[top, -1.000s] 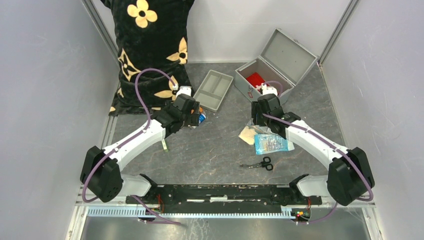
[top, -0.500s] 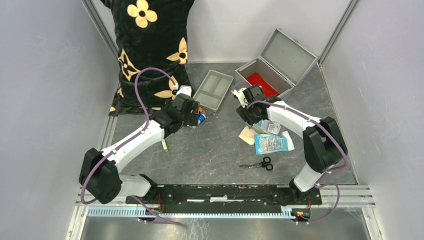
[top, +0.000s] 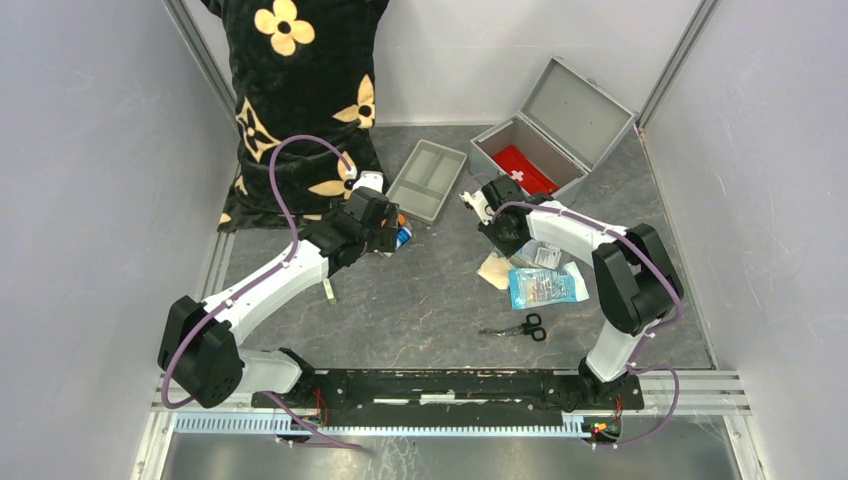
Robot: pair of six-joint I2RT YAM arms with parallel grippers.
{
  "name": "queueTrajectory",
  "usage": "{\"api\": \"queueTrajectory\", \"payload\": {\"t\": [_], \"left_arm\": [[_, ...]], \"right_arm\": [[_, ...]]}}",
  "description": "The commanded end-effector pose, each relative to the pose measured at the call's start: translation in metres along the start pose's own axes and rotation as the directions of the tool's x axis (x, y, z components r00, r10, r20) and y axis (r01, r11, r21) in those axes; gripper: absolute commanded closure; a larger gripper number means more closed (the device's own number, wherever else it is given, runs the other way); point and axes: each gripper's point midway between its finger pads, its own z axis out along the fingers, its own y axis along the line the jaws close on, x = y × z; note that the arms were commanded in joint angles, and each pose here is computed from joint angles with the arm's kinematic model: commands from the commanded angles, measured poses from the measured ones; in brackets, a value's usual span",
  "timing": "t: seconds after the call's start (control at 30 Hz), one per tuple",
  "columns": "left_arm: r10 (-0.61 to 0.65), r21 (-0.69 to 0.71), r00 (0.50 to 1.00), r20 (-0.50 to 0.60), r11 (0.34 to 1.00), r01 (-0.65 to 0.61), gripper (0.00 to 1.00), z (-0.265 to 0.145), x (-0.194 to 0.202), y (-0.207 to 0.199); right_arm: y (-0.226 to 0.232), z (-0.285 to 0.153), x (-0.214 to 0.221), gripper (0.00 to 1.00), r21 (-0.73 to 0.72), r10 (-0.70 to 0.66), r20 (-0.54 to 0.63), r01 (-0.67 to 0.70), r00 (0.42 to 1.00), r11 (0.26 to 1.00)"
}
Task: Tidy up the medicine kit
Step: Pick up the medical item at the center of the board.
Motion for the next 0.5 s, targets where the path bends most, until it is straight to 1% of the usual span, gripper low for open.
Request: {"api": "queueTrajectory", "payload": {"t": [0.0, 0.13, 0.2, 0.3, 0.37, 0.47], "left_arm": [[-0.003, 0.023, 0.998, 0.066, 1.0, 0.002, 0.05, -0.007, -0.023, -0.003], [-0.001, 0.021, 0.998, 0.064, 1.0, -0.001, 0.05, -0.007, -0.023, -0.003], [-0.001, 0.019, 0.998, 0.065, 1.0, 0.0, 0.04, -0.007, -0.023, -0.002], [-0.005, 0.013, 0.997, 0.071, 1.0, 0.004, 0.05, -0.008, -0.024, -0.001], [-0.004, 0.009, 0.997, 0.072, 1.0, 0.003, 0.05, -0.008, -0.024, 0.0], [-0.007, 0.006, 0.997, 0.077, 1.0, 0.007, 0.05, -0.009, -0.026, 0.001]], "right_arm": [[-0.008, -0.006, -0.012, 0.8, 0.033, 0.003, 0.024, -0.004, 1.0, 0.999], [-0.005, -0.017, -0.029, 0.99, 0.003, 0.016, 0.099, -0.016, 0.995, 1.0], [0.0, -0.03, -0.048, 1.0, -0.04, 0.024, 0.182, -0.017, 0.983, 0.999], [0.003, -0.058, -0.078, 1.0, -0.087, 0.049, 0.312, -0.023, 0.949, 0.996], [0.001, -0.083, -0.098, 1.0, -0.095, 0.065, 0.405, -0.029, 0.912, 0.995], [-0.007, -0.114, -0.121, 1.0, -0.083, 0.082, 0.508, -0.046, 0.858, 0.995]]}}
